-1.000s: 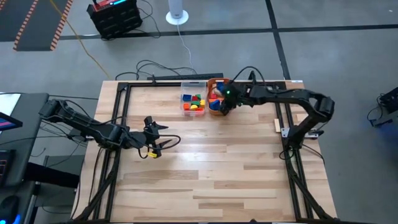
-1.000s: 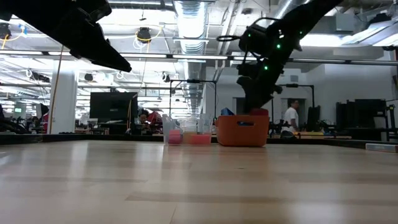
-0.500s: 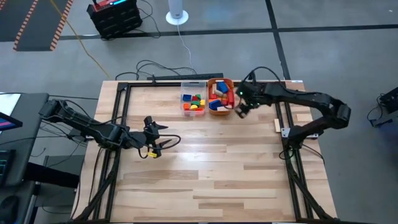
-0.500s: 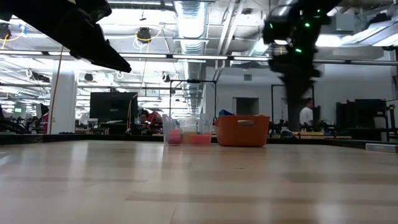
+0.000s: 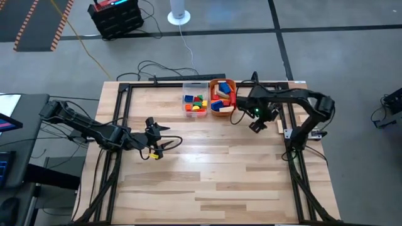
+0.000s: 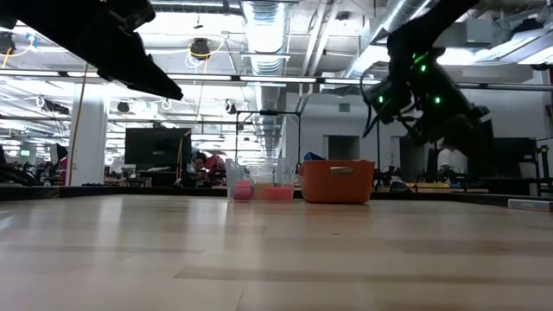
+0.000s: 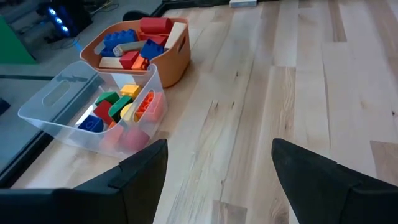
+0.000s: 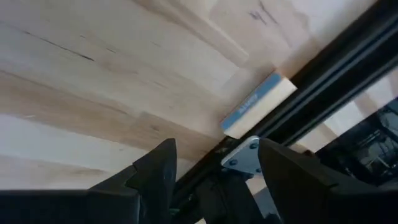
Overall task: Sort blocks by size
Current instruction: Put the wood rectangle block into the orange bin
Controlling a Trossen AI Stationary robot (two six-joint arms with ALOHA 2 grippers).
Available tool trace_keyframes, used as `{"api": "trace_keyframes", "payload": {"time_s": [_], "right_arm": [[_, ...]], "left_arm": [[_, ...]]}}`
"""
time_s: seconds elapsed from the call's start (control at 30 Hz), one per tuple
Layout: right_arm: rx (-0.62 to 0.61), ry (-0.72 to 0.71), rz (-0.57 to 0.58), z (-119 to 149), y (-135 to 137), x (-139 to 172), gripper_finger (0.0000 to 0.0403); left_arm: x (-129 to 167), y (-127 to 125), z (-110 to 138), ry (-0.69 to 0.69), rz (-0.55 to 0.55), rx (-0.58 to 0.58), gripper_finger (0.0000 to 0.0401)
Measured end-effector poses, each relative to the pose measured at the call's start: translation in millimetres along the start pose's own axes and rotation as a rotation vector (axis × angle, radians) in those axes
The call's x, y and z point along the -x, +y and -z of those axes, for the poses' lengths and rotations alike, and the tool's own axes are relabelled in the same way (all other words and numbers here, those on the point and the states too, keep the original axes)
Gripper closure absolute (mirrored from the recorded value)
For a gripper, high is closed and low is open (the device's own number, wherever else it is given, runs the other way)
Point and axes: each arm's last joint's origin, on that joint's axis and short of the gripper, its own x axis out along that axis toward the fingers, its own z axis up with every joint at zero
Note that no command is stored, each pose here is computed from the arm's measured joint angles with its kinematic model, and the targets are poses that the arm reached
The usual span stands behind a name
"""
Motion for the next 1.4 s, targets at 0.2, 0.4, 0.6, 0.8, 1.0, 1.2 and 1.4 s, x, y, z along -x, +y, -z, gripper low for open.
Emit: {"api": "trace_keyframes", "payload": {"time_s": [0.2,0.4,0.6,0.8,1.0,1.2,1.4], "right_arm": [[0.126,0.150,0.032,-9,-2,-26,0.0146],[0.189,0.293,0.068,-16,3,-54,0.0157],[0.162,0.299,0.032,-22,-2,-74,0.0164],[0.144,0.291,0.006,-20,-7,-87,0.0173],[0.148,0.297,-0.069,-19,-5,-92,0.0182],[0.247,0.255,-0.052,-8,35,-80,0.0199],[0.366,0.139,-0.054,14,96,-55,0.0212]], "left_arm": [[0,0,1,0.013,-0.001,-0.010,0.0121],[0,0,2,0.020,-0.002,0.003,0.0121],[0,0,3,0.025,-0.003,0.004,0.0121],[0,0,3,0.029,-0.004,0.001,0.0121],[0,0,3,0.029,-0.004,0.004,0.0121],[0,0,3,0.028,-0.004,0.004,0.0121],[0,0,3,0.028,-0.004,0.004,0.0121]]}}
